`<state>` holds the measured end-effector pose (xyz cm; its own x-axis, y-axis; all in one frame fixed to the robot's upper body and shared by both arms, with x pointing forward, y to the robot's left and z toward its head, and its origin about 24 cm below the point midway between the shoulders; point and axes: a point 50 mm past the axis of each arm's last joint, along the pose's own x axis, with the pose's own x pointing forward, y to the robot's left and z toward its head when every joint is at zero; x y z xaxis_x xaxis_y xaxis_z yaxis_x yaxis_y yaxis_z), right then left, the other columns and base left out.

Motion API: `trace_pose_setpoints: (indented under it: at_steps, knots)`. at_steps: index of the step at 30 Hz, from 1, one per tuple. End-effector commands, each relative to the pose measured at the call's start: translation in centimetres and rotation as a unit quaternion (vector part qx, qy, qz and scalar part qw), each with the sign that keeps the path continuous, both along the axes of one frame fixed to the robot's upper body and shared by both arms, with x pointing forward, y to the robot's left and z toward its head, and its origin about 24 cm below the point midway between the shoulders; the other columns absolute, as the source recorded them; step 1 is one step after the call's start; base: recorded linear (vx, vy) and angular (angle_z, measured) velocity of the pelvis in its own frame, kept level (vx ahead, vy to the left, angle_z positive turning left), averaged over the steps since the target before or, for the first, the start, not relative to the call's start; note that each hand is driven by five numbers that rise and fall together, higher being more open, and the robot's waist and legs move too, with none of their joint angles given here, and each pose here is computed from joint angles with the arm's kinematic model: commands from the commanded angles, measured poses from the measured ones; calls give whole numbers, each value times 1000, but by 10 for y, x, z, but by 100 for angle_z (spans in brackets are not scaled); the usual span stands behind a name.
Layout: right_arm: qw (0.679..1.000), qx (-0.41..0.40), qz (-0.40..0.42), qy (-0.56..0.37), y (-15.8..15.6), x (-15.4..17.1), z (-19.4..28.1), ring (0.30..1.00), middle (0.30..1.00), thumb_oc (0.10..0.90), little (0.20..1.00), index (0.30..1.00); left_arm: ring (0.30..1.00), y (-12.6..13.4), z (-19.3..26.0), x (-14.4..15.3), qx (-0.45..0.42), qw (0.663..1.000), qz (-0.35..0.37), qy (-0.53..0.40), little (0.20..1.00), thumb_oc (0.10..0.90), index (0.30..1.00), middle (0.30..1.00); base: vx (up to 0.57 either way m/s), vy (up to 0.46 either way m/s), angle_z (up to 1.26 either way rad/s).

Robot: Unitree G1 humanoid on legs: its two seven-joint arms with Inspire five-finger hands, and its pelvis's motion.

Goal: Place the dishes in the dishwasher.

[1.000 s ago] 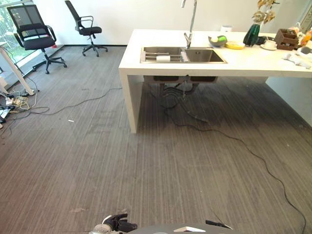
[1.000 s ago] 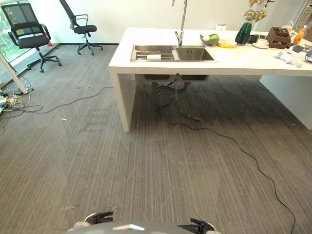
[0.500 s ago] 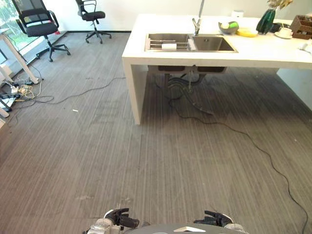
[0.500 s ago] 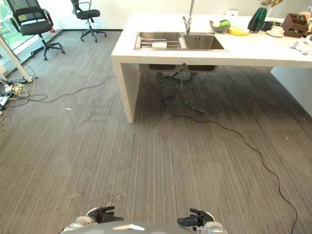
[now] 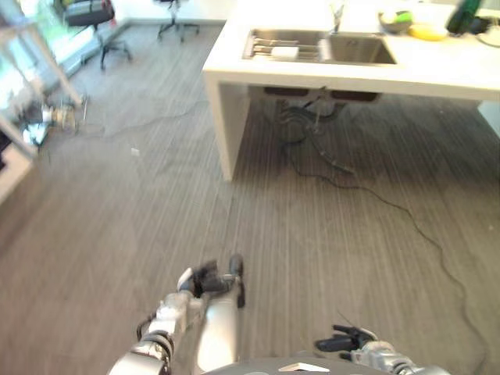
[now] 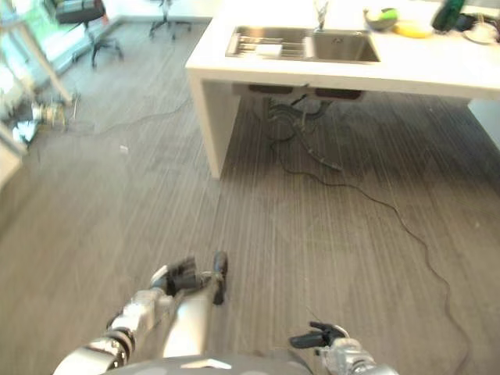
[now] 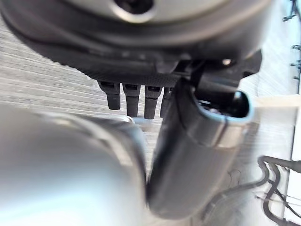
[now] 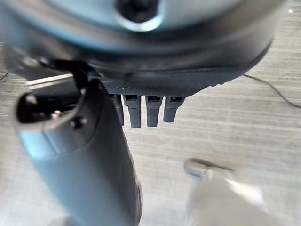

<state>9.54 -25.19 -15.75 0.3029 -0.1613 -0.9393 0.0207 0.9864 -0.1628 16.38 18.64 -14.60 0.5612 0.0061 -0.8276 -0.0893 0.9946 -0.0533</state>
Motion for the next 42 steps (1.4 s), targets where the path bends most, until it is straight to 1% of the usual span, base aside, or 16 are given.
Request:
trace_pose_setpoints:
  at_steps: [1,4,12,15,16,17,18,19,21,23,25,26,29,33,38,42]
  knots:
    - [999,43,19,-16,34,2,-7,900,900,800,900,900,900,22,-18,-57,48,993,-21,104,900,800,900,900,458,54,9]
    - [998,54,17,-27,40,6,-7,900,900,800,900,900,900,24,-15,-49,52,995,-20,86,900,800,900,900,302,43,-27]
    - [996,49,-3,-72,39,22,-1,900,900,800,900,900,900,25,11,13,92,994,-45,-25,900,800,900,900,302,61,24]
    - [995,36,-22,-87,33,26,1,900,900,800,900,900,900,20,58,73,82,978,17,-191,900,800,900,900,623,-210,47]
    - [996,34,-28,-84,32,20,0,900,900,800,900,900,900,19,104,105,67,943,55,-320,900,800,900,900,490,-223,65]
    - [996,34,-28,-83,32,20,0,900,900,800,900,900,900,19,104,104,67,944,56,-319,900,800,900,900,440,-233,85]
    - [996,31,-30,-74,32,14,-1,900,900,800,900,900,900,27,142,120,76,906,91,-407,900,800,900,900,149,-90,61]
    - [996,31,-30,-74,32,14,-1,900,900,800,900,900,900,27,142,120,76,906,91,-407,900,800,900,900,295,-192,50]
    - [998,35,-27,-50,40,-8,-8,900,900,800,900,900,900,46,218,134,136,807,162,-552,900,800,900,900,426,-316,47]
    - [998,38,-6,-41,41,-14,-9,900,900,800,900,900,900,62,266,134,202,735,179,-622,900,800,900,900,404,-302,56]
    - [998,37,5,-40,41,-12,-8,900,900,800,900,900,900,65,271,133,211,726,185,-628,900,800,900,900,275,-198,21]
    - [998,32,21,-50,36,-7,-6,900,900,800,900,900,900,65,304,129,244,672,185,-675,900,800,900,900,398,-340,-30]
    - [998,23,19,-62,28,-1,-3,900,900,800,900,900,900,62,318,128,254,649,175,-695,900,800,900,900,276,-298,-5]
    - [997,15,34,-75,23,13,2,900,900,800,900,900,900,48,342,119,295,597,115,-737,900,800,900,900,305,-86,-22]
    - [995,14,70,-62,24,13,1,900,900,800,900,900,900,44,340,120,388,587,-59,-708,900,800,900,900,349,77,-35]
    - [995,36,89,-39,32,3,-3,900,900,800,900,900,900,44,333,124,400,606,-173,-666,900,800,900,900,249,49,-35]
